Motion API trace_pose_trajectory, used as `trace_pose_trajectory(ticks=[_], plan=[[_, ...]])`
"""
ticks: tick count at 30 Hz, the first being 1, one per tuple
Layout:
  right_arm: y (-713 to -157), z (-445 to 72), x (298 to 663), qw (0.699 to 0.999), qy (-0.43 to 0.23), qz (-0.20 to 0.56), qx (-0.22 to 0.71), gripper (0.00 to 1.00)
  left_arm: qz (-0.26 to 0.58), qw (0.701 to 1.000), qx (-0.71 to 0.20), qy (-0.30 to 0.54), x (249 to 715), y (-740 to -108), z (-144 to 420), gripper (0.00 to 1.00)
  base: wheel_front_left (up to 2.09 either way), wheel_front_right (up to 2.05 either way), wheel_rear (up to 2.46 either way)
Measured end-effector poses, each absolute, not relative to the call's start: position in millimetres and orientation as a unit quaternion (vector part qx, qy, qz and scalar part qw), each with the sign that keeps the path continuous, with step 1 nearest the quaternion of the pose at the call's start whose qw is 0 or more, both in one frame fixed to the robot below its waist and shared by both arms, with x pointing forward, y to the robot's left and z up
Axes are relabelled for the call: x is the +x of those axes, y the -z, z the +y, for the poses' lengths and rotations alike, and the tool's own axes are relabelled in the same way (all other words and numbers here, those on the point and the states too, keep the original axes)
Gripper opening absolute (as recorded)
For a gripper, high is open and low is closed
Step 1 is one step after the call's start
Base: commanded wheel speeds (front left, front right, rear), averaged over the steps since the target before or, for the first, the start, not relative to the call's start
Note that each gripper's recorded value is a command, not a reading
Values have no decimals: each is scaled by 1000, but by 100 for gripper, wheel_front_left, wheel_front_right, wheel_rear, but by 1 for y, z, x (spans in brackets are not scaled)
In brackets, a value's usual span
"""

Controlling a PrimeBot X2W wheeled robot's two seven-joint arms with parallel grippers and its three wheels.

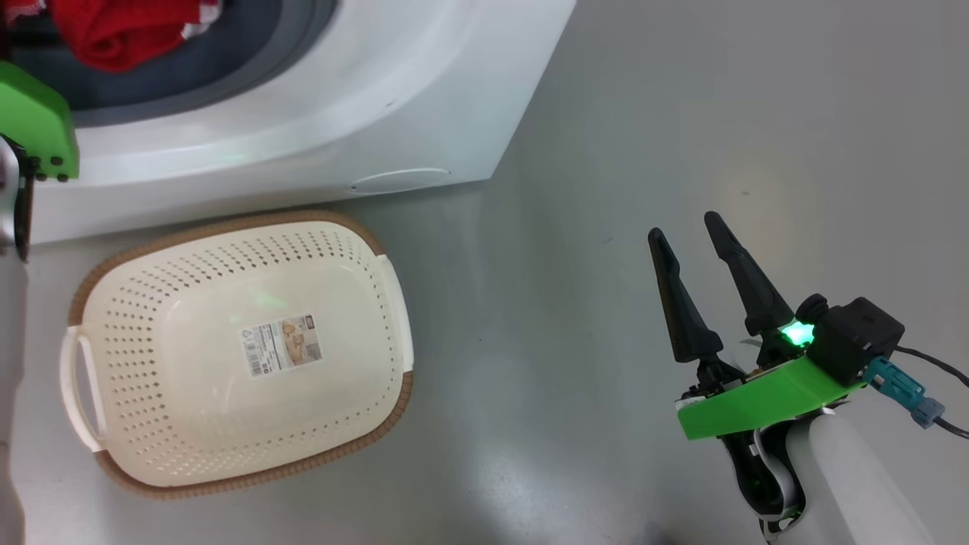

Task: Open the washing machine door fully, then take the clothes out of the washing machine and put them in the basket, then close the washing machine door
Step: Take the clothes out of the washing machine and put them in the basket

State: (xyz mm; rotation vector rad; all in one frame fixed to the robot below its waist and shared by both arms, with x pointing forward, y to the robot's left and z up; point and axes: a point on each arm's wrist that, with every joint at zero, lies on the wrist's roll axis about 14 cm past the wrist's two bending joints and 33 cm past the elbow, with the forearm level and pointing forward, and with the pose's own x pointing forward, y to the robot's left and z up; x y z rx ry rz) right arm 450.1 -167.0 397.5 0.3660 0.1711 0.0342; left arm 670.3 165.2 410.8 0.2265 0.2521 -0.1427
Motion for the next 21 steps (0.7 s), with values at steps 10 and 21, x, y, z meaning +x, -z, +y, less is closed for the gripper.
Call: trace_pose_trajectory(ticks=[10, 21], plan=[[-410, -159, 447, 981, -32, 73, 176, 100, 19, 997, 43, 59, 653, -470, 166, 0, 0, 0, 0], [-423, -152, 449, 984, -46, 59, 164, 100, -49, 998, 11, 49, 613, -503, 171, 0, 0, 0, 0]])
